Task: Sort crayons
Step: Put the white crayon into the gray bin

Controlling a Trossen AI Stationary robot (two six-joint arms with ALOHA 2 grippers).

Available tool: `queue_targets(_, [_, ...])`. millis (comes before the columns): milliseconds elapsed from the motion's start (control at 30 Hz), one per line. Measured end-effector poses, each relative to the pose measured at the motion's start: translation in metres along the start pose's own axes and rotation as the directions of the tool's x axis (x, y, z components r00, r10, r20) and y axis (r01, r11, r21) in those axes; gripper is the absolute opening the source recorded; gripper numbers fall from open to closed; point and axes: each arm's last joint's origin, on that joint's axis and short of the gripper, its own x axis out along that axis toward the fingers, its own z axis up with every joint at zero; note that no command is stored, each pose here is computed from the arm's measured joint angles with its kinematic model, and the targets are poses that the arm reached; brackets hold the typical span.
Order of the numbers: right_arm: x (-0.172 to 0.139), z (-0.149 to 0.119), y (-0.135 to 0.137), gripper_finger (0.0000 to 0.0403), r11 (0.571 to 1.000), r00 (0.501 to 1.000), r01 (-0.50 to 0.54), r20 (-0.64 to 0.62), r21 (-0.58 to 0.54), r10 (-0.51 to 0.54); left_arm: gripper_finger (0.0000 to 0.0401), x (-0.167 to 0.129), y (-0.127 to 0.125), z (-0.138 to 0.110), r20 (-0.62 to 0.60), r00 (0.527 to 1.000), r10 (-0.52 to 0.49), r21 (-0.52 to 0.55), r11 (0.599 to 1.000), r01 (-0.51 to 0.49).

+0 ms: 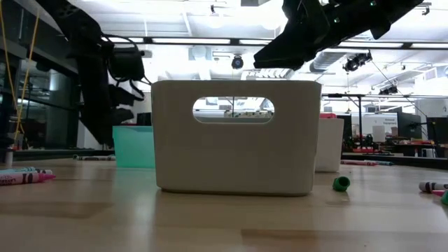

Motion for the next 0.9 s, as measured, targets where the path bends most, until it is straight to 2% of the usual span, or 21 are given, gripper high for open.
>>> queue_targets(100, [0.0, 0.0, 0.0, 0.0177, 1.0, 1.0, 0.0, 0.0, -0.001, 0.0, 0.0186, 0.0, 0.0, -0.002, -0.03, 0.999, -0.018, 0.006, 1.0, 0.018])
queue_targets(300, [0.0, 0.0, -0.001, 0.0177, 1.0, 1.0, 0.003, 0.0, -0.001, -0.003, 0.0186, -0.003, 0.006, -0.009, -0.167, 0.986, -0.011, -0.003, 1.0, 0.01])
queue_targets(467, [0.0, 0.0, -0.001, 0.0177, 1.0, 1.0, 0.003, 0.0, -0.002, -0.003, 0.0186, 0.004, 0.009, -0.006, -0.194, 0.98, -0.052, -0.014, 0.999, 0.05])
queue_targets(667, [0.001, 0.001, -0.005, 0.0177, 1.0, 1.0, 0.016, 0.007, 0.004, -0.016, 0.0186, 0.022, 0.016, -0.006, -0.273, 0.962, -0.017, -0.042, 0.999, 0.005])
queue_targets(900, [0.001, 0.001, -0.007, 0.0177, 1.0, 1.0, 0.026, 0.006, 0.008, -0.026, 0.0186, 0.034, 0.016, -0.003, -0.301, 0.953, -0.03, 0.01, 0.999, 0.034])
